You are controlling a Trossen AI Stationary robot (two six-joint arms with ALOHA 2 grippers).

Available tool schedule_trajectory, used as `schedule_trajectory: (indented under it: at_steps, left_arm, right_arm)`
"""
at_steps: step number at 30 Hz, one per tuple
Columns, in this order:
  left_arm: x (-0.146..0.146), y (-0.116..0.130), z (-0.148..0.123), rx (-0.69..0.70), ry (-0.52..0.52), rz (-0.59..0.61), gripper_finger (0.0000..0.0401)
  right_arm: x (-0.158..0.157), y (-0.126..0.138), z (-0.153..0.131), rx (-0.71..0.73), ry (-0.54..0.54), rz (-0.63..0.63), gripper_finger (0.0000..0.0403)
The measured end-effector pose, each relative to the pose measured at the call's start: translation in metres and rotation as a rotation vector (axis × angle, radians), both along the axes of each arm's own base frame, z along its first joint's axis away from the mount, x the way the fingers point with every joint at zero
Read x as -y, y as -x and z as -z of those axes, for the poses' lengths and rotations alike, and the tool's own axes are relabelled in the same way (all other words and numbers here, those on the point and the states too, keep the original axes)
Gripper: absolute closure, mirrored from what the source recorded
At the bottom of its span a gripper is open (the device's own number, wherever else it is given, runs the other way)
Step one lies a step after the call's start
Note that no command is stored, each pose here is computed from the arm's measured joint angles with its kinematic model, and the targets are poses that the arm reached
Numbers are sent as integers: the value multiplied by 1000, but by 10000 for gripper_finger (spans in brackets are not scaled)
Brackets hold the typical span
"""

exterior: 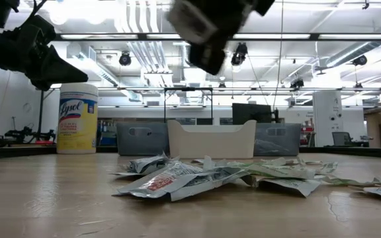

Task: Pick & Place First Aid Supplies
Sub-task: Put the alcohol pad into the middle black bin

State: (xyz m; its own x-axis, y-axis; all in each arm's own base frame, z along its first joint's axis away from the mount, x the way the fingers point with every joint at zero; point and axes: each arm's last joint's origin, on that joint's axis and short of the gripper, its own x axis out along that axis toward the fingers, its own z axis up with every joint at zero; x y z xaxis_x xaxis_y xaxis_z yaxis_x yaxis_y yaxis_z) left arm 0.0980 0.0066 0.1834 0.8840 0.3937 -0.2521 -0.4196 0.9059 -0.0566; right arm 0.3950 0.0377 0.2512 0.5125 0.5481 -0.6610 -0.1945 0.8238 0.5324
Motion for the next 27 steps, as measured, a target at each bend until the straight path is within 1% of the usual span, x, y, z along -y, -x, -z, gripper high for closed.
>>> schedule_trajectory:
  at_steps: [4,6,9,14,19,23,27]
  left_arm:
    - [0,0,0,0,0,0,348]
    - [0,0,0,0,0,0,348]
    - [0,0,0,0,-1,0,348]
    - [0,0,0,-6,-13,4,348]
    - [0,0,0,-7,-16,4,348]
    - [0,0,0,-7,-16,4,348]
    - [0,0,0,-7,-15,4,348]
  right_arm:
    - [26,-12,-13,163,-18,77,395]
    - [44,-16,-18,220,-19,153,395]
    - [74,-18,-21,260,43,294,395]
    - [125,-11,-22,253,205,568,394]
    - [178,5,-21,222,354,775,394]
    - [217,21,-20,198,464,895,394]
    - [248,40,-17,137,539,935,394]
